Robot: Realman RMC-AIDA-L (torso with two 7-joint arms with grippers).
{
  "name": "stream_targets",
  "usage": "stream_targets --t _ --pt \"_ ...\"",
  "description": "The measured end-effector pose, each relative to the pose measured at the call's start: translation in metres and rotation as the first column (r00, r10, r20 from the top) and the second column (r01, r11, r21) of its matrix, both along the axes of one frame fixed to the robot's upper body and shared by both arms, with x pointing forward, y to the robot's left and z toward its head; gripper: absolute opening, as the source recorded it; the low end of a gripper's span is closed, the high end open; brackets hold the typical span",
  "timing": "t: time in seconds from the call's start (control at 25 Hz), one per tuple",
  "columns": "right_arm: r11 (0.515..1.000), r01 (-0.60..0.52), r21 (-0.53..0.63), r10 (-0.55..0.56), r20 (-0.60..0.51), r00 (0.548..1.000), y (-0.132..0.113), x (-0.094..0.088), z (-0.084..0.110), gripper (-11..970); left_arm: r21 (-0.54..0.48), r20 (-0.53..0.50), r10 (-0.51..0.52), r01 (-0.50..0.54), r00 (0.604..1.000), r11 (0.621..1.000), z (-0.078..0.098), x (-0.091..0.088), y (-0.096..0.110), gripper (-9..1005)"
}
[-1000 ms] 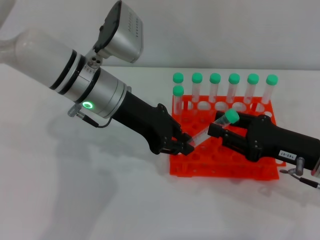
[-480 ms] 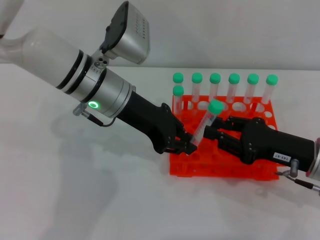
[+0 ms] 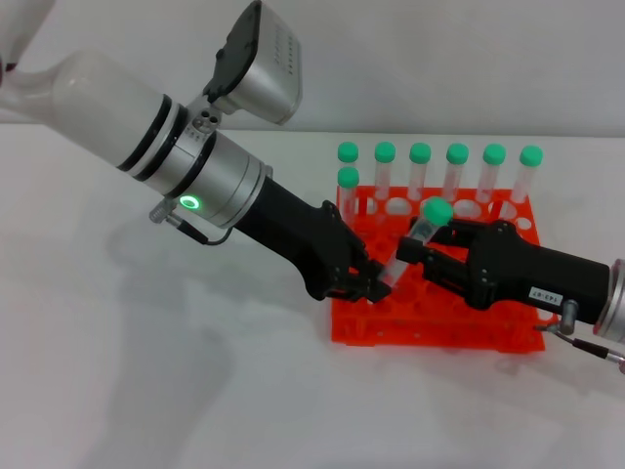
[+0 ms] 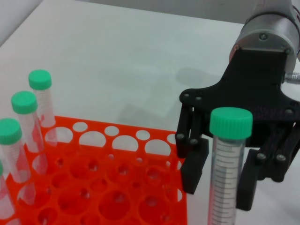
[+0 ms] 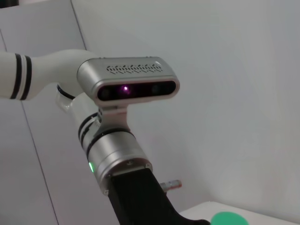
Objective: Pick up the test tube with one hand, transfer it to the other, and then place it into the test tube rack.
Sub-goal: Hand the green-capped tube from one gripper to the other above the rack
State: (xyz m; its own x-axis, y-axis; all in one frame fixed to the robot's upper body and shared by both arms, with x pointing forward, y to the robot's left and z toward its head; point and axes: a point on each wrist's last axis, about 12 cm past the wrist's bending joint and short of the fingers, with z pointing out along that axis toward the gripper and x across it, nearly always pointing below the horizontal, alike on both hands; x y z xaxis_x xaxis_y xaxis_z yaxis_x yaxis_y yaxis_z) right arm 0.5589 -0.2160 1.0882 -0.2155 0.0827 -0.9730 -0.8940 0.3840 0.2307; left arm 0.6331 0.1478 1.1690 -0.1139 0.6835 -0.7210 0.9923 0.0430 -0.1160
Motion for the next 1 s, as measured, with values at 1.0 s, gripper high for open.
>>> stream_targets --t 1.0 --pt "1.0 0.005 -0.007 -0.005 0.021 1.0 0.0019 0.0013 0.0002 207 0.02 0.032 0.018 -0.018 0.999 1.0 0.0 0.0056 -0.0038 191"
